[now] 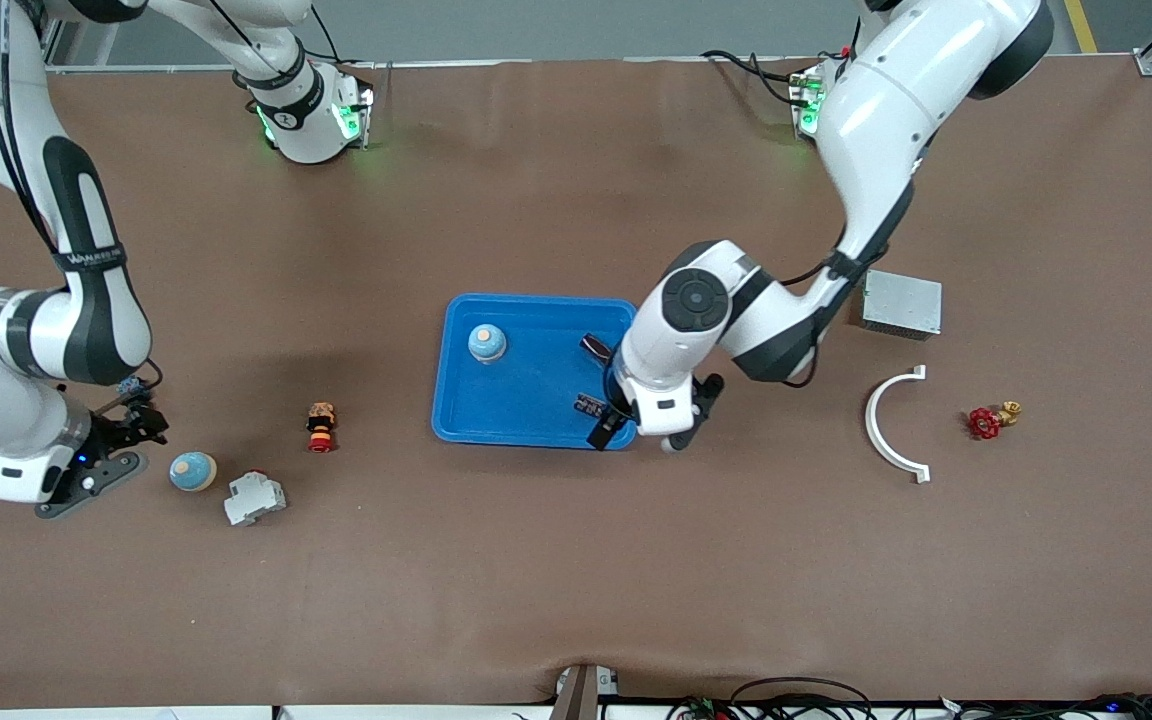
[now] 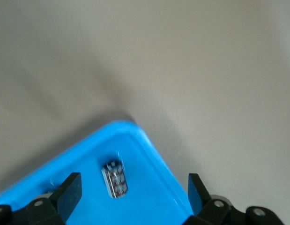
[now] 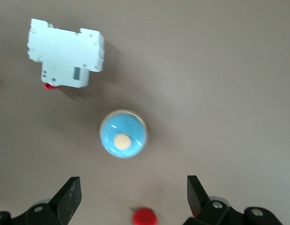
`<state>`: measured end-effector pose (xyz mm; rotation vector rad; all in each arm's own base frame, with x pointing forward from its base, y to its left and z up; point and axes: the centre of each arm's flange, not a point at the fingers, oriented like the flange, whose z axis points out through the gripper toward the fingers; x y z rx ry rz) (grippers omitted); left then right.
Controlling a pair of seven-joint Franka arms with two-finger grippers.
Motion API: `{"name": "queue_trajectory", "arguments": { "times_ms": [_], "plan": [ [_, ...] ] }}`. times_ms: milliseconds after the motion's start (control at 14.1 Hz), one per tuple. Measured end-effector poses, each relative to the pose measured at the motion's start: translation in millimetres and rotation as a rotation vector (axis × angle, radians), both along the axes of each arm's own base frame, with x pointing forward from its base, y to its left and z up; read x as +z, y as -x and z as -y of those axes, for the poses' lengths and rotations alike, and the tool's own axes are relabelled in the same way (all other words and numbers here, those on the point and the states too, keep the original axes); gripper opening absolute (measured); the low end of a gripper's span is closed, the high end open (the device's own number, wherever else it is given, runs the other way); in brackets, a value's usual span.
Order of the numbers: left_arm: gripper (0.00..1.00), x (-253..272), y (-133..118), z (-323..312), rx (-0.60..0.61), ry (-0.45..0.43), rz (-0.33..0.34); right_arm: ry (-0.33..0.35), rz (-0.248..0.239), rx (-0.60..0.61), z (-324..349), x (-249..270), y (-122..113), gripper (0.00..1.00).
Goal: Place electrolytic capacitor and blue bell in tray
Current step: 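Place the capacitor in the tray while the right gripper reaches the second bell, then grasp the second blue bell with the right gripper while the left gripper withdraws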
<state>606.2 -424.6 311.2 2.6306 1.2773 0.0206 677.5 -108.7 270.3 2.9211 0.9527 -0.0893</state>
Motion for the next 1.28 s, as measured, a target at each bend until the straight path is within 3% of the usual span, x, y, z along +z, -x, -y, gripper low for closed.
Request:
{"name": "queue_trajectory", "arguments": {
  "times_ms": [142, 496, 709, 851, 1276],
  "plan": [
    [1.0, 43.2, -9.1, -27.1, -0.083, -0.057, 0.028, -0.035, -0.027, -0.011, -4.5, -21.8, -0.9, 1.0],
    [1.0, 139.8, -14.2, -96.7, -0.252, -0.196, 0.058, -0.042, -0.041, -0.014, -4.3, -37.3, -10.8, 1.0],
    [1.0, 179.5, -15.6, -143.0, -0.275, -0.257, 0.048, -0.044, -0.057, -0.015, -3.0, -51.5, -11.0, 1.0],
    [1.0, 202.8, -14.7, -174.9, -0.354, -0.301, 0.039, -0.045, -0.064, -0.015, -2.8, -60.3, -12.5, 1.0],
    [1.0, 260.6, -1.9, -245.9, -0.484, -0.334, 0.013, -0.051, -0.09, -0.005, -3.8, -81.9, -11.1, 1.0]
  ]
}}
